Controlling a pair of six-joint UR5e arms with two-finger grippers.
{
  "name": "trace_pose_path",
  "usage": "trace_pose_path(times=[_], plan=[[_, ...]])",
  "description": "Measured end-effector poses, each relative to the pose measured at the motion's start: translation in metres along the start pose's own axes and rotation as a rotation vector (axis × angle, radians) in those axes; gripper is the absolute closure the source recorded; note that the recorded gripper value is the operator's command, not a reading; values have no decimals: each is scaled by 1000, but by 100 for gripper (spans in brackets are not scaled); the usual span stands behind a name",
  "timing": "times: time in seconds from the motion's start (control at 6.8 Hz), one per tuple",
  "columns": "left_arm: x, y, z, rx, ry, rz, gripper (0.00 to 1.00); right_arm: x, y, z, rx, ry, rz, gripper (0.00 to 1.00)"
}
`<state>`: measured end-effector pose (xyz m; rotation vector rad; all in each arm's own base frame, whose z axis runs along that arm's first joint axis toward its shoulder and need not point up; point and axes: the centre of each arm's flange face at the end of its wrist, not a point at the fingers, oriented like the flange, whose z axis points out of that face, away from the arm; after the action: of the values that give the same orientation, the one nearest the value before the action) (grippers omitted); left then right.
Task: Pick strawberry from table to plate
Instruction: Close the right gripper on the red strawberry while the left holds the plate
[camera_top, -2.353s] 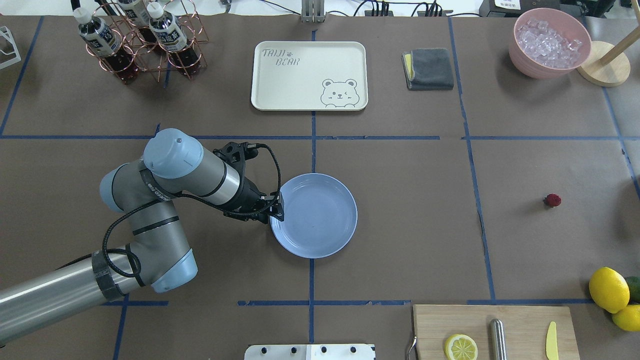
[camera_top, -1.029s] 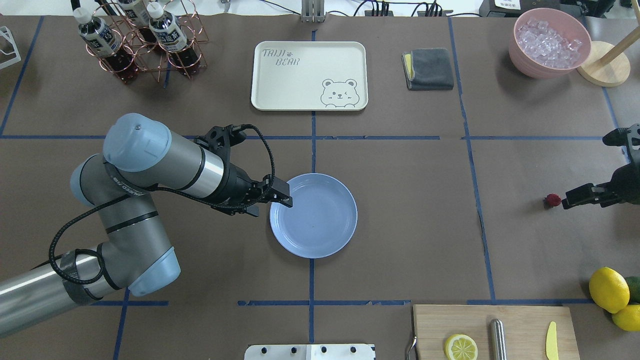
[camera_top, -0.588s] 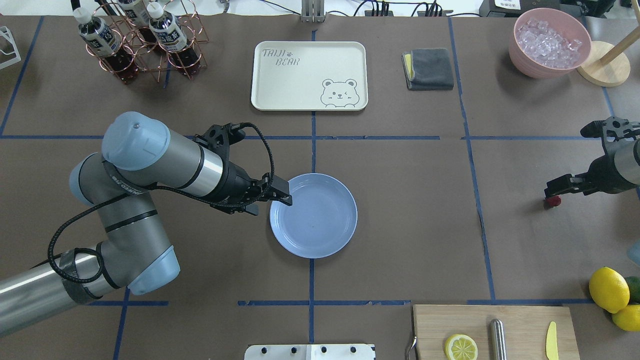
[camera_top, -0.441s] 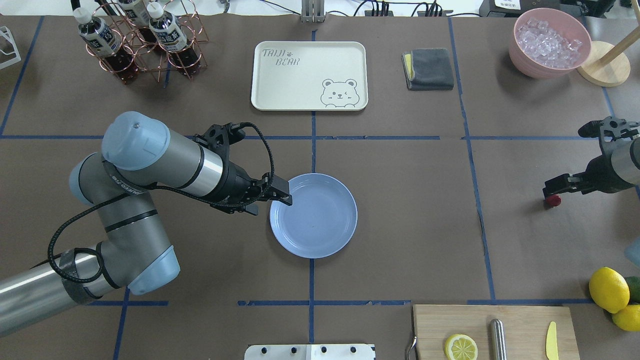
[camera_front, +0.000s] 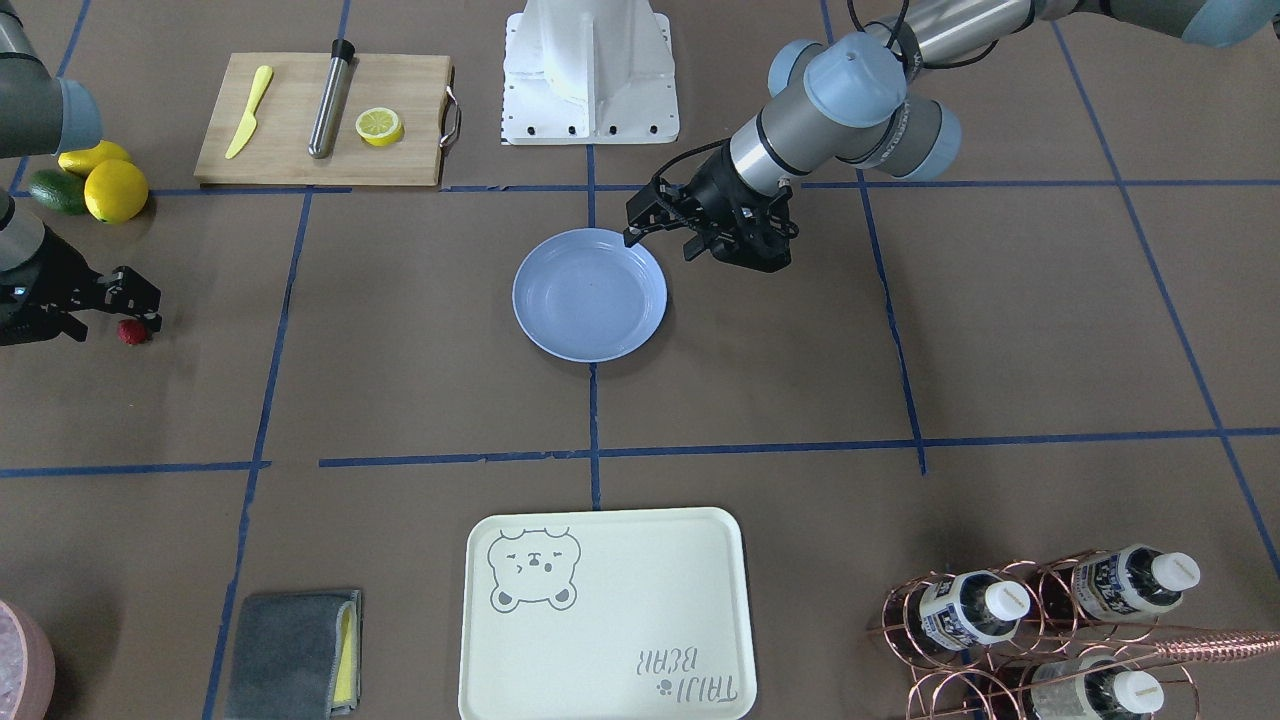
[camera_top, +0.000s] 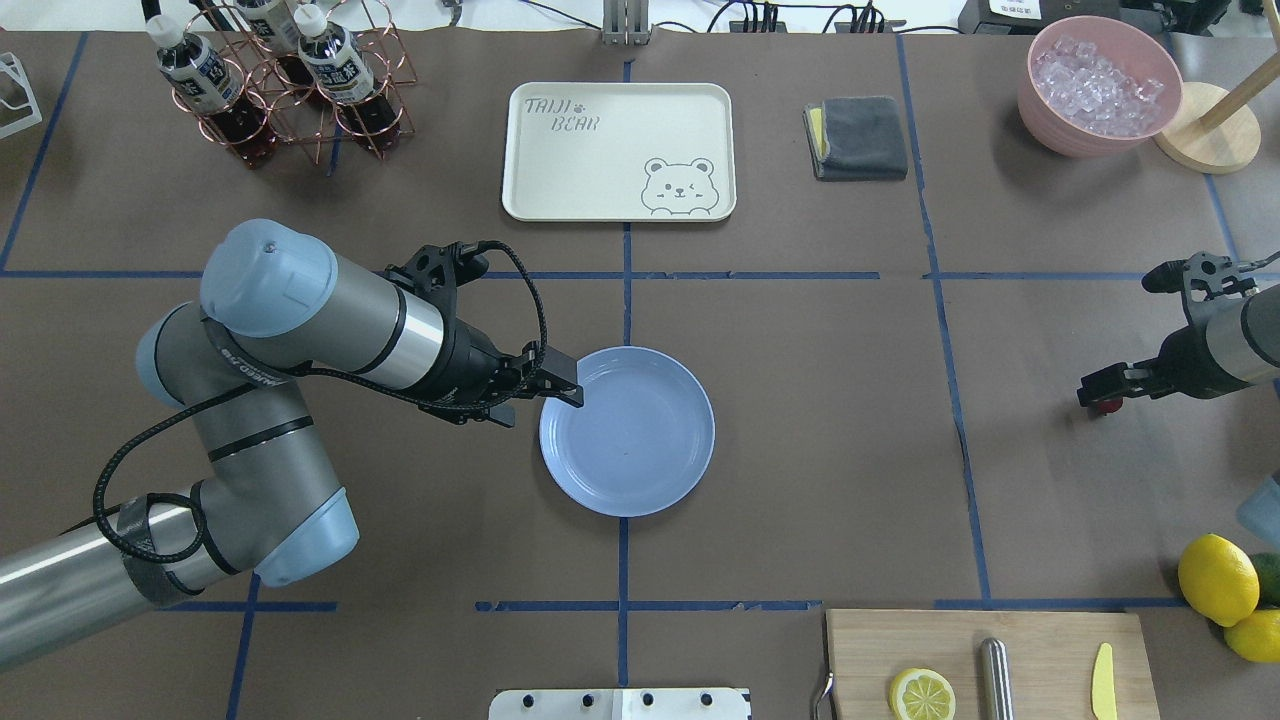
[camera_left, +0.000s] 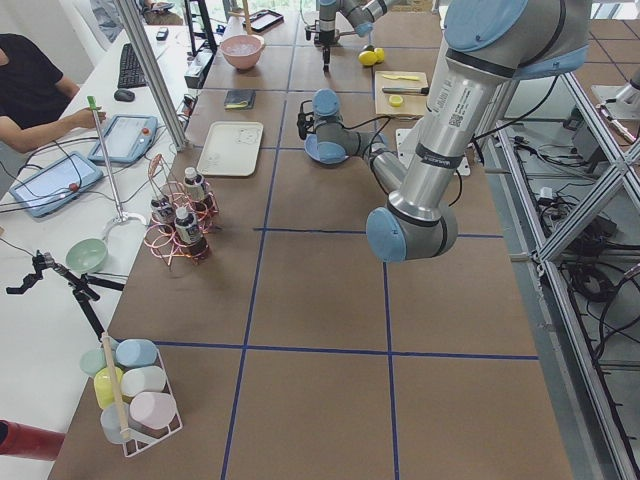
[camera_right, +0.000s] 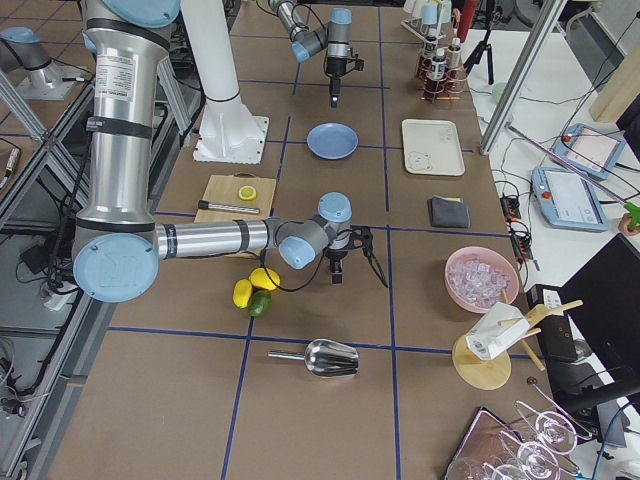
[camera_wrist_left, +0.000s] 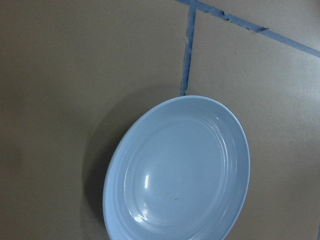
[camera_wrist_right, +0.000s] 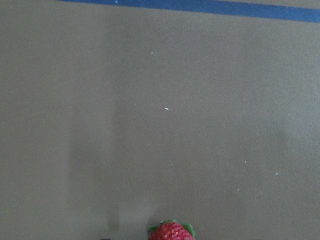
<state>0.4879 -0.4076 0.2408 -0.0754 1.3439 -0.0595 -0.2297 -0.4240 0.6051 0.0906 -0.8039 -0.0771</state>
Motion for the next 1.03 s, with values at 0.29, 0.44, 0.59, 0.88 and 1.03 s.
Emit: trace_pose_path(times=[0.29, 0.44, 0.59, 0.88, 1.03], plan=[[-1, -1, -1, 2, -1, -1, 8, -5, 1, 5, -7, -5, -12, 42], [-1, -1, 0, 3, -2, -2, 8, -7, 0, 6, -6, -6, -15, 82], [-2, -1, 0, 3, -3, -2, 9, -9, -2, 5, -3, -8, -18, 100], [-2, -1, 0, 2, -3, -2, 8, -12, -4, 4, 2, -10, -22, 100], [-1, -1, 0, 2, -2, -2, 8, -19, -5, -3, 9, -21, -25, 100]])
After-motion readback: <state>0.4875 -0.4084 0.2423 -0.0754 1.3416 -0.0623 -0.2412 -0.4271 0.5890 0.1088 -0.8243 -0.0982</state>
